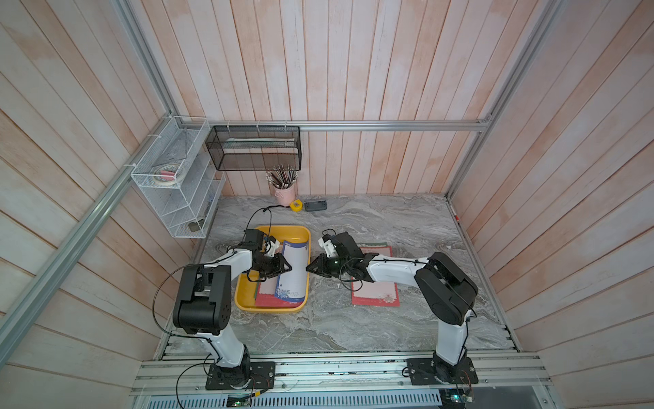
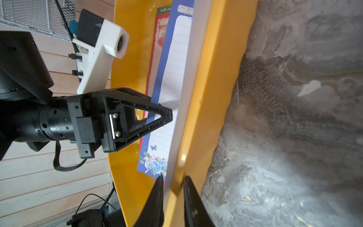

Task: Take out the stationery paper from the storage box
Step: Pick up the stationery paper from the storage box.

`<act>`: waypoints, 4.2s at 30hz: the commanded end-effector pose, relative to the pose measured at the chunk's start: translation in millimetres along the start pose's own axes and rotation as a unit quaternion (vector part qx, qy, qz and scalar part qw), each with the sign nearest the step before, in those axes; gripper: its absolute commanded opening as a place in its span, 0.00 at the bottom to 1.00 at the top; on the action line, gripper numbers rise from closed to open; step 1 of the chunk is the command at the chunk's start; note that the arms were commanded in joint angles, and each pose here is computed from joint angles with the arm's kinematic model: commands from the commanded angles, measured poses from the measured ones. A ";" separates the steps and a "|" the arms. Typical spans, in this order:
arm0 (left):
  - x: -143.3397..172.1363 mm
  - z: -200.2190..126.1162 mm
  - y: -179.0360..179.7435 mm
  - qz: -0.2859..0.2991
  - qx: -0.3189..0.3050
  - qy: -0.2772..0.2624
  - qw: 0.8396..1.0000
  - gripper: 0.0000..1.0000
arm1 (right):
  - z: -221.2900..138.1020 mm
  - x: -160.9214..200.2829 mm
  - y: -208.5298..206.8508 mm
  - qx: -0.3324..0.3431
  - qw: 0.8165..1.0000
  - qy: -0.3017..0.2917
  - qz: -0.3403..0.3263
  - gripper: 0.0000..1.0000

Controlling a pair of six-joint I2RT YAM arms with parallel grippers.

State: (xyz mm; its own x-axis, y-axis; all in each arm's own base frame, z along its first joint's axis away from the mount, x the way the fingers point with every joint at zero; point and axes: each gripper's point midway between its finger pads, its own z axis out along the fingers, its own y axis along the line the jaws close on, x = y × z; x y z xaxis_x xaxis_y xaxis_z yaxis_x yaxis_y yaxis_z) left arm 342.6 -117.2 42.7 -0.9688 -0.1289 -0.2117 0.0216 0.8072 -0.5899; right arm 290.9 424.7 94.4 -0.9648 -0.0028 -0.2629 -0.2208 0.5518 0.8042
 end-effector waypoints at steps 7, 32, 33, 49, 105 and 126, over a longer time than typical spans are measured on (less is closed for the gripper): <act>-9.1 -5.2 -10.7 0.027 0.002 -0.011 1.000 0.25 | -5.6 -2.1 4.6 -0.009 1.000 -0.009 -0.004 0.21; -42.3 -64.7 -26.9 0.117 -0.052 -0.131 0.983 0.00 | -31.6 -28.7 23.0 0.020 0.996 -0.077 -0.051 0.43; -44.2 -69.2 -29.9 0.122 -0.052 -0.140 0.981 0.00 | -34.2 -32.6 25.8 0.022 0.994 -0.086 -0.058 0.45; -67.2 -185.5 -125.8 0.295 -0.029 -0.354 0.887 0.00 | -123.3 -79.2 84.7 0.071 0.933 -0.248 -0.253 0.48; 125.4 -321.4 -335.5 0.641 0.414 -0.409 0.500 0.00 | -338.8 43.7 262.9 -0.177 0.548 -0.424 -0.699 0.75; 135.6 -315.7 -343.4 0.635 0.440 -0.387 0.504 0.00 | -335.3 60.0 269.6 -0.231 0.537 -0.395 -0.708 0.57</act>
State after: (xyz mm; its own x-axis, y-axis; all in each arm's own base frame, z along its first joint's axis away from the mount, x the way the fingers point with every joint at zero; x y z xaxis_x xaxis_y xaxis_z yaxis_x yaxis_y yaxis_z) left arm 126.7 -228.3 464.8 0.3639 -0.2953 -0.8834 0.9263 0.0151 0.3766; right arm 134.5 297.0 463.0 0.5352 0.2707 -0.8002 -0.8438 0.2173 -0.4908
